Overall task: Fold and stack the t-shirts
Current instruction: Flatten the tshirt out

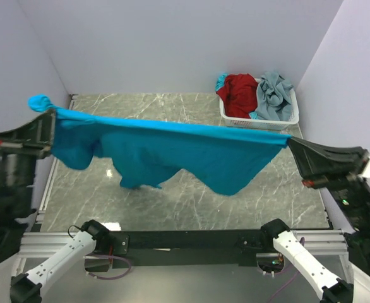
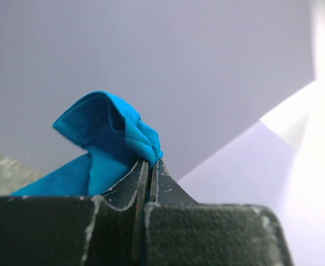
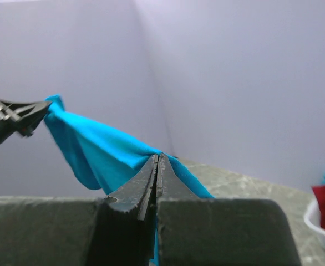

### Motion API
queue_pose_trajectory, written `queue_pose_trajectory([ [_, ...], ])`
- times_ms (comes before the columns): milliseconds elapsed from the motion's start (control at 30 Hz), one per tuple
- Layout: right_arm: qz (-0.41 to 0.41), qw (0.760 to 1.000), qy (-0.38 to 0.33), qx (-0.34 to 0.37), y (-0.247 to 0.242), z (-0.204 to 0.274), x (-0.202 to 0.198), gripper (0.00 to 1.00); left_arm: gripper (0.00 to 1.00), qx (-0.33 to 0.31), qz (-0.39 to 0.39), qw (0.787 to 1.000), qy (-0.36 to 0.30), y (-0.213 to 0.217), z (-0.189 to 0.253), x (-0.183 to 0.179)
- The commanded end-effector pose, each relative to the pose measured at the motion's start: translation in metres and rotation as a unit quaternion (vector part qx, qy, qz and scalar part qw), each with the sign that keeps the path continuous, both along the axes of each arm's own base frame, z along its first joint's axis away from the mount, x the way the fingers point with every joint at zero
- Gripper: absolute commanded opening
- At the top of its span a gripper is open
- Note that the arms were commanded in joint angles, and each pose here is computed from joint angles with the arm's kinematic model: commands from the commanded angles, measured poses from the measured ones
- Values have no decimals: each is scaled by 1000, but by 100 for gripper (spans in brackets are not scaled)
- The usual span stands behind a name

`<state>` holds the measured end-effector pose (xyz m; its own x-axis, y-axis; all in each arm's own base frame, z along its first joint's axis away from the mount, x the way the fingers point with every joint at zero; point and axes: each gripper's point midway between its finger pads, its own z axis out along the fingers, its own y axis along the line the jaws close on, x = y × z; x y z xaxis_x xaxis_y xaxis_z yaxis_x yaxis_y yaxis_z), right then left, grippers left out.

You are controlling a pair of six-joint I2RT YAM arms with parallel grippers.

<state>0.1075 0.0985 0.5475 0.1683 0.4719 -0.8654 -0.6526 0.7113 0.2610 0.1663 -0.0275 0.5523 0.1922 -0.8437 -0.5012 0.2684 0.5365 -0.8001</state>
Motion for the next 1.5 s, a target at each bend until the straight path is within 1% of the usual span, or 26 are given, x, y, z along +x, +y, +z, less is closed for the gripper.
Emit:
queue_pose_trajectory([
  [0, 58, 997, -46, -10, 9, 22, -34, 0, 1, 28, -49, 995, -83, -7, 47, -34],
  [100, 71, 995, -64, -6, 9, 31, -45, 0, 1, 50, -56, 991, -109, -9, 66, -46],
  [133, 70, 995, -65, -3, 8, 32, -45, 0, 1, 60, -55, 991, -104, -12, 67, -40],
  [267, 27, 998, -52, 13, 1, 33, -21, 0, 1, 83, -33, 991, -97, -13, 69, -27],
  [367, -18, 1000, -14, 12, 1, 19, 19, 0, 1, 92, 5, 994, -52, -15, 46, 12],
  [400, -50, 999, 16, 9, 1, 5, 48, 0, 1, 101, 13, 994, -27, -18, 30, 29],
  [467, -91, 995, 50, 5, -1, -12, 82, 0, 7, 102, 63, 993, 20, -13, 5, 65],
  [500, -140, 986, 93, -4, -5, -38, 118, 0, 9, 113, 81, 989, 53, -14, -19, 85],
  [567, -183, 973, 136, -17, -7, -66, 153, 0, 12, 131, 132, 975, 118, -12, -59, 127],
  [600, -205, 961, 178, -44, -3, -102, 182, 0, 13, 150, 136, 968, 150, -17, -85, 146],
  [633, -232, 950, 201, -50, -8, -121, 198, 0, 14, 160, 135, 963, 173, -21, -105, 161],
  [667, -240, 945, 215, -54, -7, -137, 211, 0, 15, 179, 123, 953, 211, -27, -138, 191],
  [700, -242, 931, 261, -77, 0, -184, 234, 0, 20, 192, 112, 944, 245, -30, -174, 208],
  [767, -221, 927, 291, -87, 9, -223, 258, 0, 55, 197, 103, 924, 312, -26, -239, 247],
  [800, -209, 911, 339, -104, 15, -270, 275, 5, 74, 199, 88, 916, 336, -28, -263, 257],
  [833, -203, 904, 360, -108, 15, -291, 285, 11, 98, 201, 81, 899, 381, -29, -301, 272],
  [867, -192, 894, 390, -111, 18, -310, 291, 21, 99, 199, 81, 889, 405, -20, -317, 279],
  [900, -199, 878, 419, -123, 19, -329, 305, 51, 99, 201, 76, 881, 421, -20, -319, 283],
  [933, -206, 864, 439, -135, 17, -340, 307, 69, 99, 205, 85, 871, 439, -17, -332, 289],
  [967, -218, 859, 443, -139, 13, -342, 312, 82, 99, 209, 91, 868, 442, -15, -331, 290],
  [1000, -218, 858, 443, -141, 15, -341, 316, 86, 99, 212, 93, 867, 440, -14, -330, 290],
  [1033, -212, 861, 441, -140, 18, -340, 316, 86, 99, 213, 94, 873, 429, -14, -322, 289],
  [1133, -182, 874, 433, -125, 27, -338, 309, 88, 99, 215, 81, 876, 423, -16, -329, 278],
  [1267, -126, 874, 452, -127, 46, -355, 290, 89, 99, 213, 85, 856, 464, -10, -358, 256],
  [1400, -87, 860, 478, -153, 68, -384, 269, 89, 99, 208, 90, 827, 515, -3, -398, 231],
  [1467, -80, 857, 484, -162, 74, -392, 264, 89, 99, 200, 85, 821, 528, -4, -410, 222],
])
